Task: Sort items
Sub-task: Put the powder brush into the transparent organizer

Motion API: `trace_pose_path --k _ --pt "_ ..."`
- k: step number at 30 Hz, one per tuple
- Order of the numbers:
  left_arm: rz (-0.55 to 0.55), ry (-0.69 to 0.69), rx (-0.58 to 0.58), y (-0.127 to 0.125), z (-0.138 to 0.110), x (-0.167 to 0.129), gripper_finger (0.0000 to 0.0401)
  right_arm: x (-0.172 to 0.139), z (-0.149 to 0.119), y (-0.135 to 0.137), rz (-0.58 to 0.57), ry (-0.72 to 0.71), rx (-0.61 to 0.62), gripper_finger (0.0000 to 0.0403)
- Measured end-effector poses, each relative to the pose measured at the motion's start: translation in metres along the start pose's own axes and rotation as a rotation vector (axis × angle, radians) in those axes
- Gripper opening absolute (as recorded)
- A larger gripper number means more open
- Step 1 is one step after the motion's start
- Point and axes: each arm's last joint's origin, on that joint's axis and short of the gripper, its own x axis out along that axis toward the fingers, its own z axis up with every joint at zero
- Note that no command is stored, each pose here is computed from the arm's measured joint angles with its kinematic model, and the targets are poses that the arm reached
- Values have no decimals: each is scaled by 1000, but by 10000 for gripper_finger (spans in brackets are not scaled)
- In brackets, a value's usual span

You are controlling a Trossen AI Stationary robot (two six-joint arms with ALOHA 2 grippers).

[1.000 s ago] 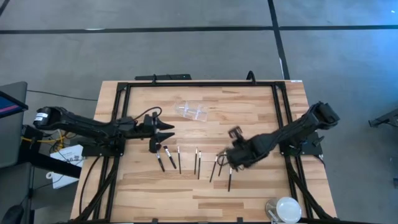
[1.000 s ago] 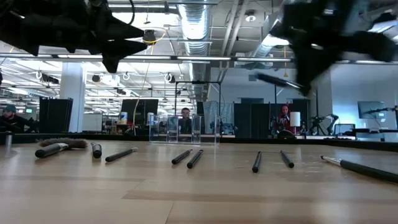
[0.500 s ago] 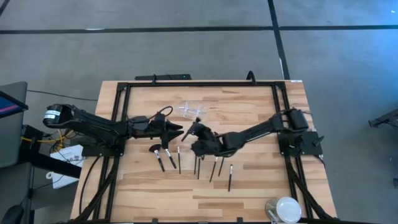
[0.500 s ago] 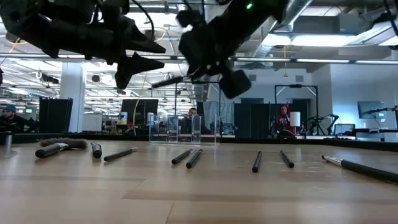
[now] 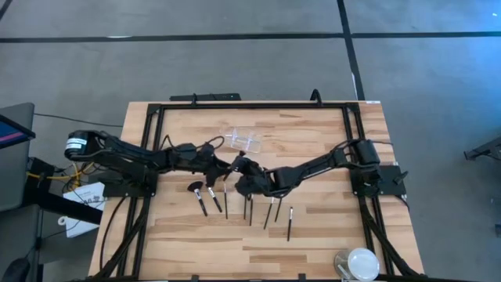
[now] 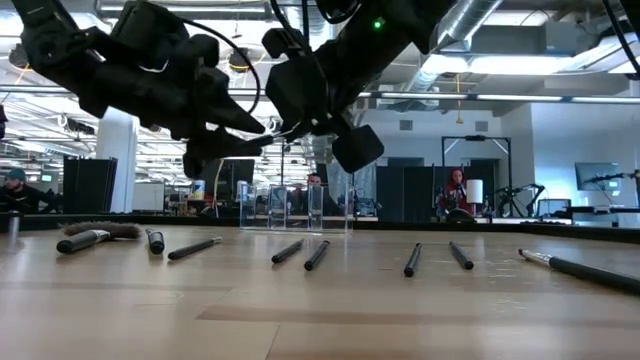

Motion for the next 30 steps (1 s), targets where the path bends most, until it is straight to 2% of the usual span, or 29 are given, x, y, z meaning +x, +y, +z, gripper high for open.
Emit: trace_pose_path --k 5,12,15,20,22,30 --pt "-9 -9 -22 -1 1 1 163 4 -1 0 12 -62 -5 20" --pt "-36 5 -18 -2 1 1 154 3 1 -10 -56 -90 79 20" --pt "-37 6 -17 -2 1 1 130 3 0 -10 -57 -91 80 22" --pt "-27 9 13 -1 1 1 64 3 0 -10 -54 -87 85 31" --pt "-20 11 25 0 0 1 44 3 0 -10 -54 -83 111 42" --pt "-7 -9 36 -1 1 1 50 -4 6 -10 -59 -95 299 91"
